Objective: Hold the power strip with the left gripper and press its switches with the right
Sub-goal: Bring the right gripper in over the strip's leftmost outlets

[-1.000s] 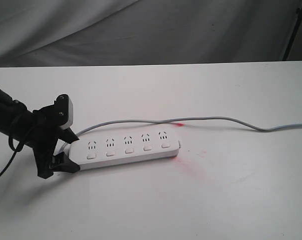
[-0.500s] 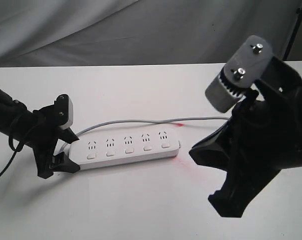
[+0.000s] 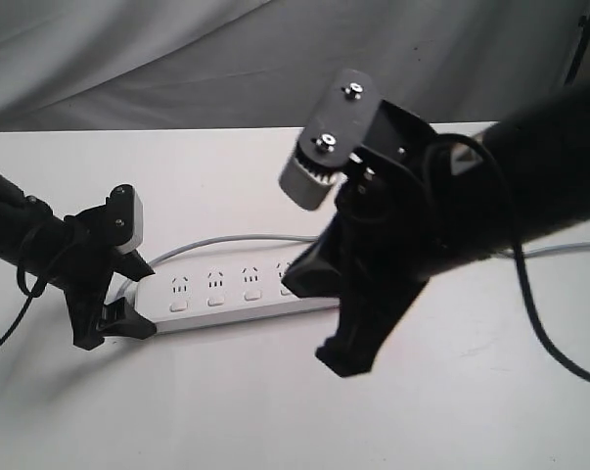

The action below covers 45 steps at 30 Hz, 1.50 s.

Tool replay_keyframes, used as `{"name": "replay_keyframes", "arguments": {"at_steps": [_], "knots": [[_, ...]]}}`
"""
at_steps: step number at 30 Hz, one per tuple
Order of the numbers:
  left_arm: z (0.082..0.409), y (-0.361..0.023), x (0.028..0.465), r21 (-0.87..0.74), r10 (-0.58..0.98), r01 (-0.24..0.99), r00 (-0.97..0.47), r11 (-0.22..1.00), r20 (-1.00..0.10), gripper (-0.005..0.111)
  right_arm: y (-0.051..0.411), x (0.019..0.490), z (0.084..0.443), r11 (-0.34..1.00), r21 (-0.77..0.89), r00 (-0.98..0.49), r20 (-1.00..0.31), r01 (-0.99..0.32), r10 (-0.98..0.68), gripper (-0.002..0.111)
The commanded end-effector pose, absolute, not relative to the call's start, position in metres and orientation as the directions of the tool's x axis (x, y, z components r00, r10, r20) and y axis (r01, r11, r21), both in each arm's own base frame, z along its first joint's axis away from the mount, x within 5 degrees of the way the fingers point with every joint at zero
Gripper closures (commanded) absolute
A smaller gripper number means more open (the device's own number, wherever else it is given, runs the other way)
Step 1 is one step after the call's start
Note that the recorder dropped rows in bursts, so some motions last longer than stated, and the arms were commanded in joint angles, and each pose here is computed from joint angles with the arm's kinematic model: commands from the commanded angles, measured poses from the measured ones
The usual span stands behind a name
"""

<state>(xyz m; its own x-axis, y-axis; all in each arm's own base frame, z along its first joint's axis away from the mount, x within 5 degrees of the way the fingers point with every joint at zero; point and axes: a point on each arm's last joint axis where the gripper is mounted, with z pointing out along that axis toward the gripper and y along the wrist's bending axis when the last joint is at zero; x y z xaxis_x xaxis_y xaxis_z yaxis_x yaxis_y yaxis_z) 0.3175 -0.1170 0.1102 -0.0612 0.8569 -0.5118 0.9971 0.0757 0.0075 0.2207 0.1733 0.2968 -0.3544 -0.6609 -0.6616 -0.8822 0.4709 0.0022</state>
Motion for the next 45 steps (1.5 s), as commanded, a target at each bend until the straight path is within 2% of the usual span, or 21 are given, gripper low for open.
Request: {"name": "replay_keyframes", "arguments": {"at_steps": [1,4,10,14,17,23,30,36,45], "knots": [[0.112,-0.119,0.318,0.005,0.854,0.997,-0.059,0.072,-0.517,0.037,0.192,0.248,0.303,0.423,-0.022,-0.299,-0.675,-0.906,-0.674,0.108],[0.112,-0.119,0.318,0.005,0.854,0.997,-0.059,0.072,-0.517,0.037,0.210,0.269,0.301,0.348,-0.006,-0.255,-0.670,-0.937,-0.697,0.108],[0.112,-0.119,0.318,0.005,0.854,0.997,-0.059,0.072,-0.517,0.037,0.240,0.308,0.284,0.195,-0.083,-0.085,-0.688,-0.977,-0.721,0.108],[0.112,-0.119,0.318,0.005,0.854,0.997,-0.059,0.072,-0.517,0.037,0.251,0.326,0.261,0.119,-0.144,0.006,-0.662,-0.982,-0.750,0.108],[0.112,-0.119,0.318,0.005,0.854,0.997,-0.059,0.072,-0.517,0.037,0.257,0.342,0.230,0.092,-0.202,0.057,-0.630,-0.975,-0.775,0.108],[0.112,-0.119,0.318,0.005,0.854,0.997,-0.059,0.072,-0.517,0.037,0.264,0.353,0.189,0.101,-0.161,0.021,-0.619,-0.982,-0.785,0.108],[0.112,-0.119,0.318,0.005,0.854,0.997,-0.059,0.072,-0.517,0.037,0.265,0.360,0.186,0.212,-0.074,-0.102,-0.697,-0.974,-0.710,0.108],[0.112,-0.119,0.318,0.006,0.854,0.998,-0.057,0.070,-0.517,0.037,0.258,0.373,0.154,0.170,-0.076,-0.064,-0.719,-0.983,-0.692,0.108],[0.112,-0.119,0.318,0.005,0.854,0.997,-0.059,0.072,-0.517,0.037,0.260,0.376,0.151,0.188,-0.084,-0.067,-0.732,-0.979,-0.678,0.108]]}}
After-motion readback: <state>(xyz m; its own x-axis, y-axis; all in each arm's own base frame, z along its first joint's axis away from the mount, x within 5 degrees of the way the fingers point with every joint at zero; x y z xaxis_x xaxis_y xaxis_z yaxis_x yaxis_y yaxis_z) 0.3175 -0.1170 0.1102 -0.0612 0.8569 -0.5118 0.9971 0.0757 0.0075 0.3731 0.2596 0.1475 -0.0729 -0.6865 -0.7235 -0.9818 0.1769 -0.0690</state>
